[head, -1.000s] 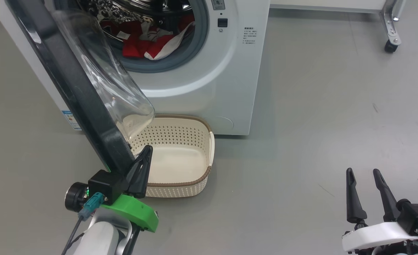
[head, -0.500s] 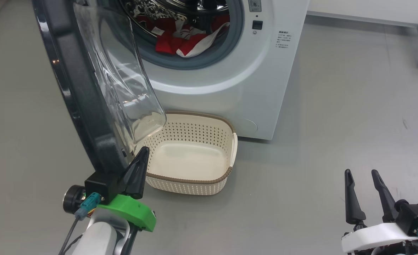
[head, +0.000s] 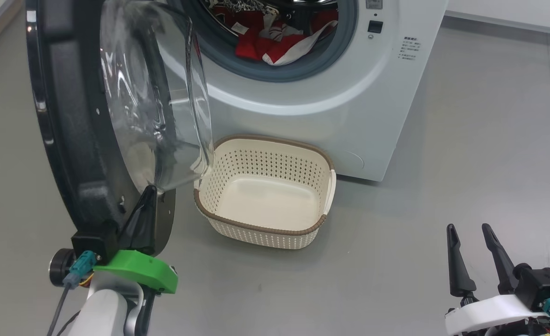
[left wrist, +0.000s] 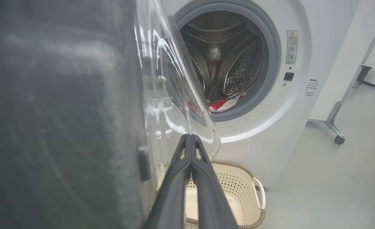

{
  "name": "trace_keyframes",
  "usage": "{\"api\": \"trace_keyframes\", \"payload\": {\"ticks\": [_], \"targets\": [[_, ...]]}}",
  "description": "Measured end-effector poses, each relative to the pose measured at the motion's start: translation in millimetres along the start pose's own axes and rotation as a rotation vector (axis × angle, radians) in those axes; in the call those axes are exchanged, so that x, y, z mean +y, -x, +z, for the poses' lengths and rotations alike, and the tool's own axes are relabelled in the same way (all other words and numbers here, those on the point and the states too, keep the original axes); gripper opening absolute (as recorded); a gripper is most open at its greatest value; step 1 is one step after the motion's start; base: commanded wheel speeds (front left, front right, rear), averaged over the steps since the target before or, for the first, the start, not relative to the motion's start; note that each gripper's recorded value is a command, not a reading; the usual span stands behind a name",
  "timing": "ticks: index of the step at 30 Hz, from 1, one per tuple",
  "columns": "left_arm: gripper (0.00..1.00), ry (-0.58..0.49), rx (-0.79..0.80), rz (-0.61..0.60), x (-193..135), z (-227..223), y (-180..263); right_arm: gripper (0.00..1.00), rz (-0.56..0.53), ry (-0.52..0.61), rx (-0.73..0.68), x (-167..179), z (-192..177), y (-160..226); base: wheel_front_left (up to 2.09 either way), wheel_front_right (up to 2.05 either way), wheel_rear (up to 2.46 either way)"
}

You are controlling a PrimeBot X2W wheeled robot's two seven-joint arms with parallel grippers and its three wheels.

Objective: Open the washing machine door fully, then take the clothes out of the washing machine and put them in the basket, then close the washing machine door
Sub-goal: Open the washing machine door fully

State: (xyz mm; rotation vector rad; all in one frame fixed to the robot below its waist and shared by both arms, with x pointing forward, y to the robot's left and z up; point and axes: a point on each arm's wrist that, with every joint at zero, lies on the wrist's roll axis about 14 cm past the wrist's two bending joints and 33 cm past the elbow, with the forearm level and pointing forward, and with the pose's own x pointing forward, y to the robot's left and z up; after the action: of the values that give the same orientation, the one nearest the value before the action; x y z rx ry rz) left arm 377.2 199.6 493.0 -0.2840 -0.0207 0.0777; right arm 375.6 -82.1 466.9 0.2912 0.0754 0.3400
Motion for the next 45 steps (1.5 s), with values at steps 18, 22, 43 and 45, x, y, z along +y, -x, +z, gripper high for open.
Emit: {"api": "trace_keyframes", "payload": {"ticks": [18,22,43,45], "targets": [[0.0,0.006,-0.041,0.181,59,15,11,1.0,0.119,0.013,0.072,25,-25,-24,0.0,0.0,0.0],[0.0,0.013,-0.047,0.225,72,16,14,1.0,0.143,0.017,0.084,29,-29,-30,0.0,0.0,0.0],[0.0,0.009,-0.107,0.505,163,35,16,1.0,0.195,0.039,0.163,20,-61,-63,0.0,0.0,0.0],[0.0,0.015,-0.122,0.533,172,39,15,1.0,0.199,0.05,0.172,17,-64,-66,0.0,0.0,0.0]]}}
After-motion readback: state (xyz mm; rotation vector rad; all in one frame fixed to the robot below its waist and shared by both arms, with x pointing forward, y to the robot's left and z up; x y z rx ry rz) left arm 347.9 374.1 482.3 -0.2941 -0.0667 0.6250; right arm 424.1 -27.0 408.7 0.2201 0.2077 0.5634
